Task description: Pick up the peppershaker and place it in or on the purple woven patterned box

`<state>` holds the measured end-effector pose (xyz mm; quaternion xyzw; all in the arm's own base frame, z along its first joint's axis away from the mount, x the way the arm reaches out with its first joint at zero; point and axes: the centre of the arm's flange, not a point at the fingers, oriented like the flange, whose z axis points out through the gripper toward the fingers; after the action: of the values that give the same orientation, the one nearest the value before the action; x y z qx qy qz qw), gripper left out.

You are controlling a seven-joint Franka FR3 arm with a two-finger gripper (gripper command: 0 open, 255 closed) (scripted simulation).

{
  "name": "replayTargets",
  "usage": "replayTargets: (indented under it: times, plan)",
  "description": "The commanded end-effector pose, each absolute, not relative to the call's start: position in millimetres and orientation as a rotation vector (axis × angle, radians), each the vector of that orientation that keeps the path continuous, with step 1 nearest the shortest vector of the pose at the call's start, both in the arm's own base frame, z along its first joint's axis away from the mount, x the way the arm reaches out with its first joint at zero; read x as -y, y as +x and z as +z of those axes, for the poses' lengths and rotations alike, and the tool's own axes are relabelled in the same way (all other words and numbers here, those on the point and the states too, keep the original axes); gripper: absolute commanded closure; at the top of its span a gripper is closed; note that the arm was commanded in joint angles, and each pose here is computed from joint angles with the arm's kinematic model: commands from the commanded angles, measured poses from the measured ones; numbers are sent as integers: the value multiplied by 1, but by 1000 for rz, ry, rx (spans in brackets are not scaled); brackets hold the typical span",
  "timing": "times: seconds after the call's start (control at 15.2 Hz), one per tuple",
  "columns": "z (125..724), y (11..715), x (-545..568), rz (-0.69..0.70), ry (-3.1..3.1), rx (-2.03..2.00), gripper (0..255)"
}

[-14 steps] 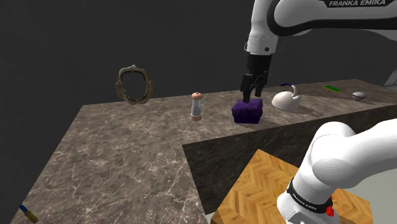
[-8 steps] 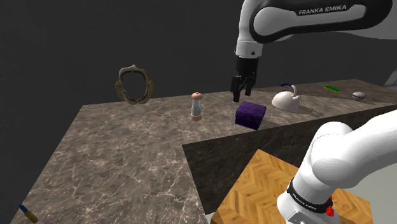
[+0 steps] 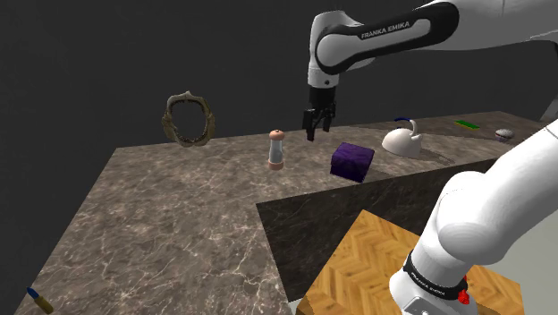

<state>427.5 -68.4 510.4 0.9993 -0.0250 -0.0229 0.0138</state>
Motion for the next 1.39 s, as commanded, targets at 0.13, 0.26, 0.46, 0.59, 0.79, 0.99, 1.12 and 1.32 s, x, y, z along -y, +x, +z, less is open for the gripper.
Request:
replayTargets:
  times: [0.13,0.26,0.46,0.59,0.79,0.99,1.12,1.32]
  plan:
    - [492,472,84,-57,3088,50,0]
    - [484,495,92,-50,3077,37,0]
    - [473,529,103,-40,3059,17,0]
    - [465,552,110,-34,3047,4,0]
    - [454,586,121,-24,3029,-15,0]
    - [443,621,131,-14,3010,-34,0]
    - [436,644,138,-8,2998,-47,0]
    - [424,652,142,-6,2994,-51,0]
